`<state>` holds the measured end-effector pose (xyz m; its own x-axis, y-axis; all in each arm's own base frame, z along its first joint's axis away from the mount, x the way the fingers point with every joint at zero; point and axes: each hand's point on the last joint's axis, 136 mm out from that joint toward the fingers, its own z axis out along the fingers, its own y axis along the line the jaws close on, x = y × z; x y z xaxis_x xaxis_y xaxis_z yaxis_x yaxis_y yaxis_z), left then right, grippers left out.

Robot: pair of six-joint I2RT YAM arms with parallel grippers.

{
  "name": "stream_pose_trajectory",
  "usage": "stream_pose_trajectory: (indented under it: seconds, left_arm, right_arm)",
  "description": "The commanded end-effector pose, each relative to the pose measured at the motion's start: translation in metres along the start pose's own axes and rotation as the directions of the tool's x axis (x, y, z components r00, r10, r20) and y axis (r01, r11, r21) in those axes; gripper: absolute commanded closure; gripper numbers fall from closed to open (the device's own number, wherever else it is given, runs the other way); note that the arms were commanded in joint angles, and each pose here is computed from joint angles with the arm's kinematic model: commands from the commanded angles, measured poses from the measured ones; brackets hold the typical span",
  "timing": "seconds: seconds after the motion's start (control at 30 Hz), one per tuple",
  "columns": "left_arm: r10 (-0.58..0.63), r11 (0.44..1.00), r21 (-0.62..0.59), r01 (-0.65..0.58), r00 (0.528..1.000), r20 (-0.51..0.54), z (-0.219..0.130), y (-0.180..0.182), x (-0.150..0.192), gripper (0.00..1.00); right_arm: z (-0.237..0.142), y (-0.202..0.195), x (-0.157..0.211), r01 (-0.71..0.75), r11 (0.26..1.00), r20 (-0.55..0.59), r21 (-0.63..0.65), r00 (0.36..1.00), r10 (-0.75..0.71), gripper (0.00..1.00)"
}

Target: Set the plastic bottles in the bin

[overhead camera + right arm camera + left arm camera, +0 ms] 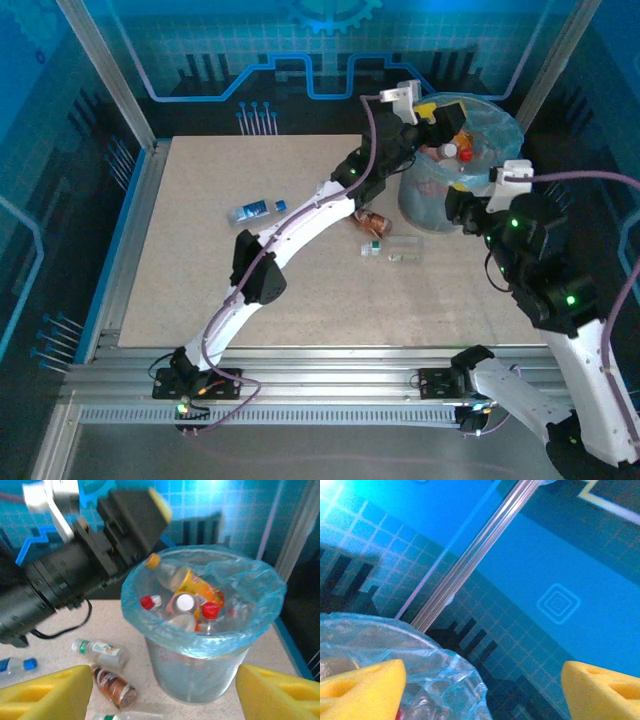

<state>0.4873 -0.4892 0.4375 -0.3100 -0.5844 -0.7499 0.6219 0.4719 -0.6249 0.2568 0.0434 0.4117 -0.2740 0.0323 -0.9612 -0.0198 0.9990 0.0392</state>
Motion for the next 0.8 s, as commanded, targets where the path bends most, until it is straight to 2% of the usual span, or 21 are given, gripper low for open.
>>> stream_pose_trajectory:
  seconds: [0.0,0.13,0.33,0.57,0.77]
  left_arm:
    - [0.079,0.995,0.064,-0.082,0.996,0.052,-0.029,-0.049,-0.058,0.18]
    - [0.159,0.987,0.027,-0.16,0.987,0.036,-0.053,-0.055,-0.073,0.18]
    - [0.282,0.953,-0.118,-0.279,0.96,0.005,-0.095,-0.042,-0.095,0.16]
    - [0.294,0.923,-0.254,-0.29,0.955,-0.025,-0.152,-0.009,-0.116,0.15]
    - [0.282,0.88,-0.387,-0.275,0.959,-0.04,-0.213,0.031,-0.137,0.15]
  right_arm:
    - [0.003,0.012,0.004,-0.012,0.998,-0.062,-0.068,0.998,0.008,0.24]
    - [0.01,0.029,0.004,-0.025,0.99,-0.095,-0.141,0.995,0.011,0.24]
    - [0.028,0.052,0.011,-0.035,0.975,-0.17,-0.221,0.985,-0.003,0.25]
    - [0.045,0.082,0.01,-0.058,0.952,-0.192,-0.3,0.981,-0.001,0.28]
    - [0.066,0.126,0.014,0.0,0.922,-0.23,-0.388,0.968,-0.097,0.28]
